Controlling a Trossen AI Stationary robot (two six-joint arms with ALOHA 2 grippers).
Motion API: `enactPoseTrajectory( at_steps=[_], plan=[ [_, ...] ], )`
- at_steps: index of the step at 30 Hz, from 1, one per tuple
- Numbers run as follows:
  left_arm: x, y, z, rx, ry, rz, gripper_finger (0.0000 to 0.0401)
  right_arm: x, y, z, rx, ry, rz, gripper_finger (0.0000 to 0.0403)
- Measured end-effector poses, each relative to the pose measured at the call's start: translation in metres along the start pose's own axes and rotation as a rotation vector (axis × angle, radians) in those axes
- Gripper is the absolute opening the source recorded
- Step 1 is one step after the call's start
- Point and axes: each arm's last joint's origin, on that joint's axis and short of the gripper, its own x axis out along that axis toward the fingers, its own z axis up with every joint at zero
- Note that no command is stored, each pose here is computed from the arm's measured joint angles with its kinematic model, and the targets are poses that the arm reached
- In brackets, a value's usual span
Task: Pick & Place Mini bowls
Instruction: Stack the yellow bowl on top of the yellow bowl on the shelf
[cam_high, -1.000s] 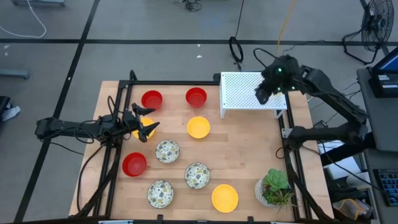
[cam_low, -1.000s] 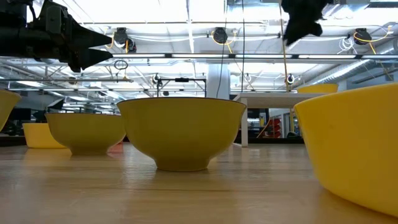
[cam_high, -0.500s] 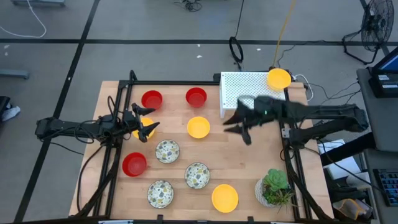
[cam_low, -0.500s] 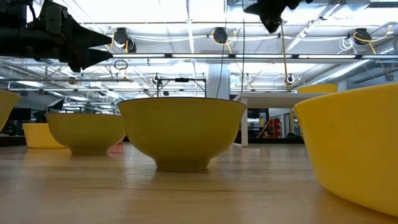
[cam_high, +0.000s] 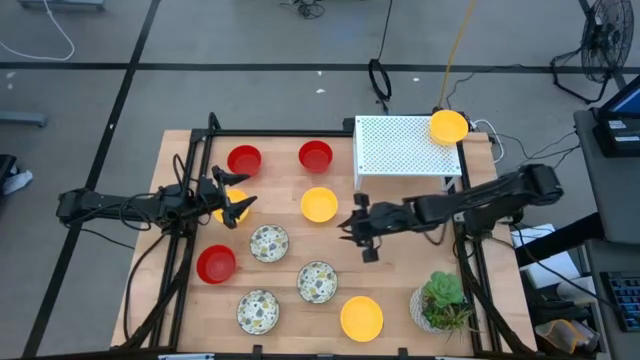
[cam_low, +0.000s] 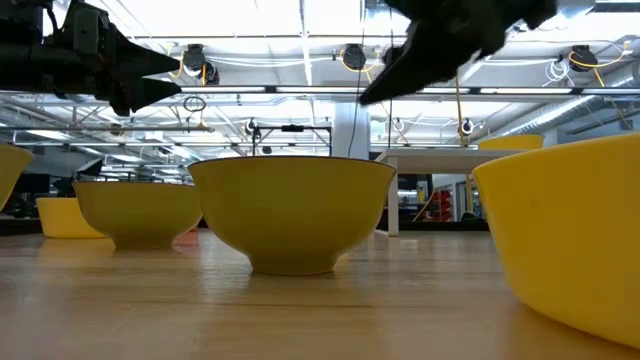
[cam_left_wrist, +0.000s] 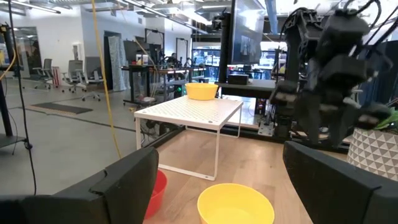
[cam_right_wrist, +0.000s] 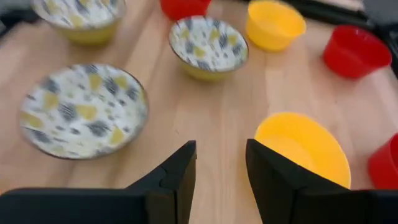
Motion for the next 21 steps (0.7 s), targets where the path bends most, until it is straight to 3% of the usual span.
enactPoseTrajectory(
  at_steps=[8, 13, 21],
  plan=[
    [0.0, 0.0, 0.0, 0.001, 0.001, 0.0, 0.0349, 0.042, -0.012, -0.011, 0.014, 0.108, -0.035, 0.013],
    [0.0, 0.0, 0.0, 0.001, 0.003, 0.0, 0.0349, 0.067, -0.022, -0.011, 0.013, 0.111, -0.129, 0.013],
    [0.0, 0.0, 0.0, 0.001, 0.001, -0.005, 0.0349, 0.09, -0.028, -0.023, 0.028, 0.164, -0.138, 0.013]
  ],
)
